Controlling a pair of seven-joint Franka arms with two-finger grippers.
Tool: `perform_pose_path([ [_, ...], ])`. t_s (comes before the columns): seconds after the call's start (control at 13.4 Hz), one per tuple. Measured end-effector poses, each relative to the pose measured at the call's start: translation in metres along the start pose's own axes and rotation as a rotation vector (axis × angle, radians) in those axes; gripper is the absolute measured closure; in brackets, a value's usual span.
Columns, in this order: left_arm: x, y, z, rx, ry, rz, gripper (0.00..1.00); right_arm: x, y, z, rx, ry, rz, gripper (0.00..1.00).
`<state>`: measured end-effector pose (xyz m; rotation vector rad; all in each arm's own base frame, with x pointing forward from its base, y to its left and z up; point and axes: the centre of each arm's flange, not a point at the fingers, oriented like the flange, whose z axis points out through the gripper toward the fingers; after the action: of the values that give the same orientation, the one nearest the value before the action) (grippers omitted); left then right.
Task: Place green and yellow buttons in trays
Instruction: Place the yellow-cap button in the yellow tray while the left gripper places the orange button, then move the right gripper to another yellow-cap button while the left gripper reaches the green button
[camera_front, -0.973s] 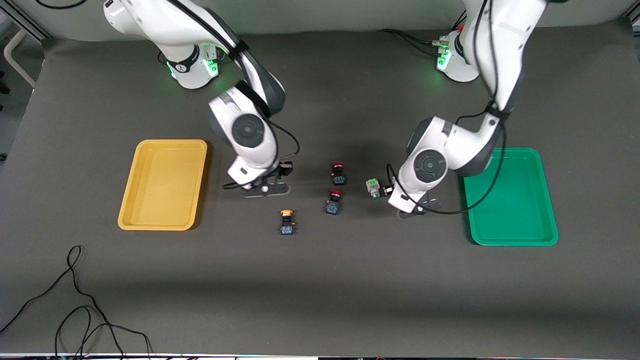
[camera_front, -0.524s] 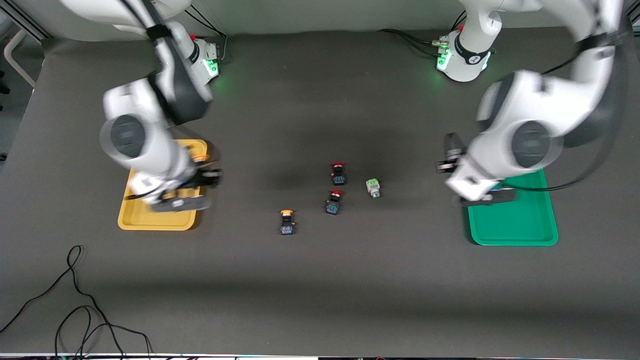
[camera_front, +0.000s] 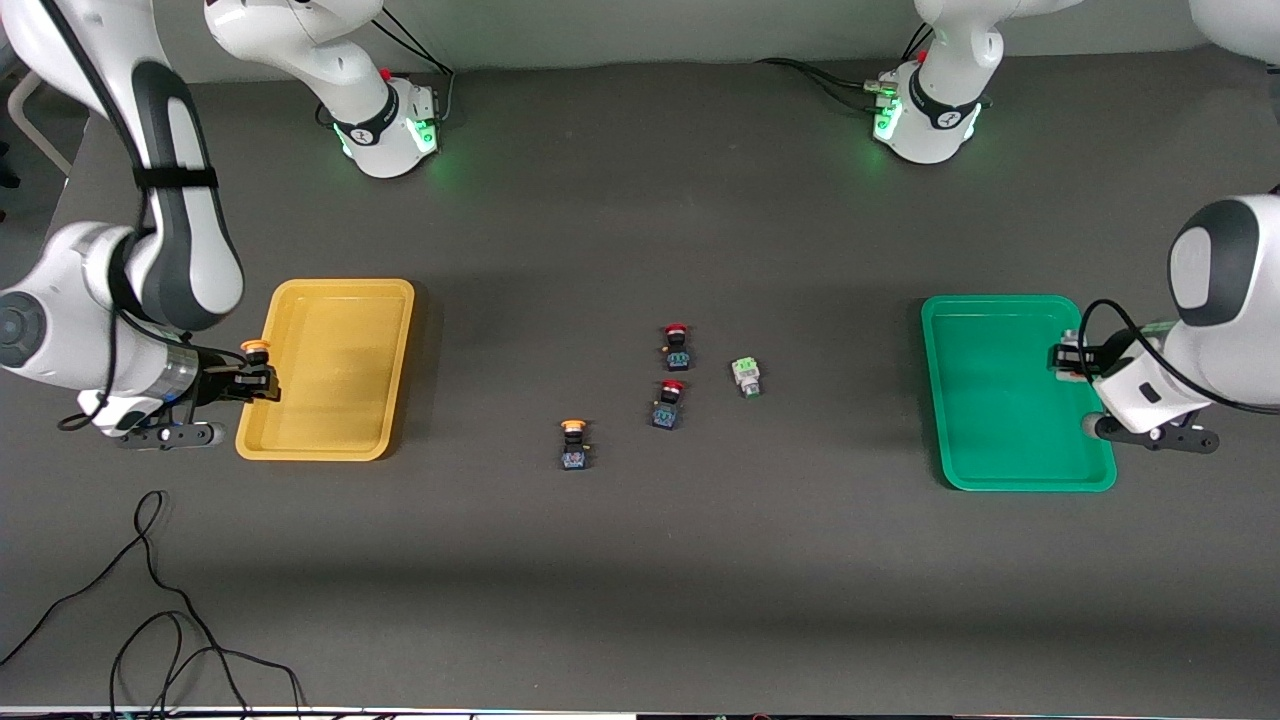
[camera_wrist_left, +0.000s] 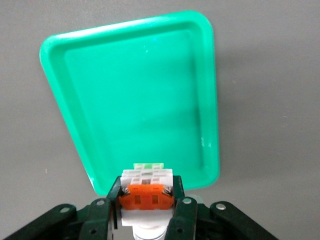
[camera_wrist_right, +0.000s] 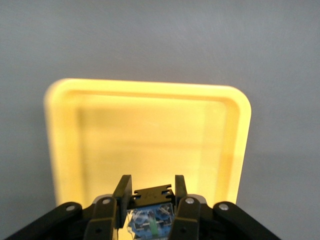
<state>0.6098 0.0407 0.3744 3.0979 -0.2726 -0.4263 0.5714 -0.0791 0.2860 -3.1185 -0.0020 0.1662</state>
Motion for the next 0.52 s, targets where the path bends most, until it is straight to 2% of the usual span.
perform_pose_path([
  [0.3, -0.004, -0.03, 0.082, -0.006, 0.063, 0.044, 0.59, 0.001, 0.015, 0.089, -0.018, 0.004, -0.001, 0.61],
  [0.52, -0.018, -0.061, 0.13, -0.014, 0.102, 0.058, 0.59, 0.007, 0.014, 0.091, -0.019, 0.008, -0.002, 0.56],
])
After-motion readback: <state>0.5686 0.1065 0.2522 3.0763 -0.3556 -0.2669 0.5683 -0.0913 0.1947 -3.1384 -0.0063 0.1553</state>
